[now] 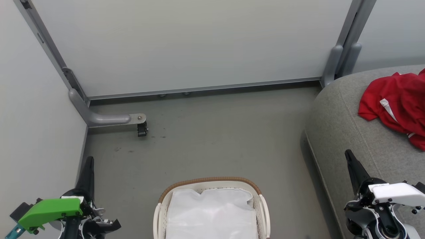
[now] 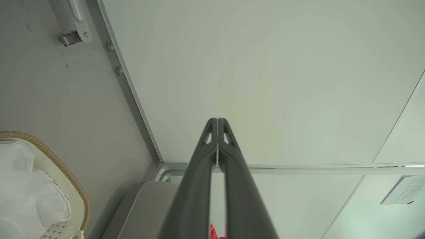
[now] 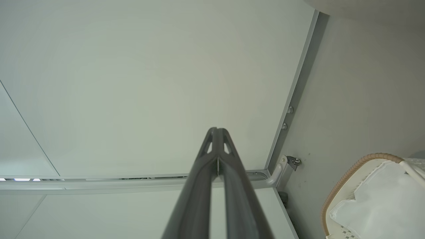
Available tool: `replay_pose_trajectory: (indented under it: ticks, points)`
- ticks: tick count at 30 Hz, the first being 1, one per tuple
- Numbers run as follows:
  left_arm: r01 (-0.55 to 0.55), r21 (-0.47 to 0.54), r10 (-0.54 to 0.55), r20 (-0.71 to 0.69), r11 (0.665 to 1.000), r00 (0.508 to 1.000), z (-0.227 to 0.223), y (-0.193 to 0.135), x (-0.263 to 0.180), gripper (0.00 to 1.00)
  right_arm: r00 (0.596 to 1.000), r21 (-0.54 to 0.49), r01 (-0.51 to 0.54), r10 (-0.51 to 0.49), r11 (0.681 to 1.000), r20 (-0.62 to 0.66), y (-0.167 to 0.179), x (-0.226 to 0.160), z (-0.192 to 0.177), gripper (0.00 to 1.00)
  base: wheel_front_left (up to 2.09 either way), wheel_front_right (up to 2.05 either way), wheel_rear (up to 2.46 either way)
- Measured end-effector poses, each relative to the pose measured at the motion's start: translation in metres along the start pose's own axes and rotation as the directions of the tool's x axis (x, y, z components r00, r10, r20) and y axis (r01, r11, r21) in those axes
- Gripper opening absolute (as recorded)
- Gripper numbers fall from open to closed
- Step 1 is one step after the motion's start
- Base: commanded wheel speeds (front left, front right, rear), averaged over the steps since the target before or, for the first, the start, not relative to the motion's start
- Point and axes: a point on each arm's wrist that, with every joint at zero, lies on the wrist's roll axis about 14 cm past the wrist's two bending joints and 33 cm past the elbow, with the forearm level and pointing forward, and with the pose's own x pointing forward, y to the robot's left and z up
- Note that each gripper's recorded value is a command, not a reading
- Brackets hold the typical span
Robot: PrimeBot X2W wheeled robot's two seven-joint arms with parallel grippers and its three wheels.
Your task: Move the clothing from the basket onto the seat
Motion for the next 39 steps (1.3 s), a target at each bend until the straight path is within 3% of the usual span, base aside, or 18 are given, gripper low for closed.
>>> replay_pose_trajectory:
  ticks: [39]
  points:
    - [0.014,-0.025,-0.014,0.001,1.000,1.000,0.0010,-0.0040,0.0021,0.00,1.000,0.028,-0.007,0.007,1.000,-0.002,0.0018,0.0005,0.0001,0.00,0.00,0.00,0.00]
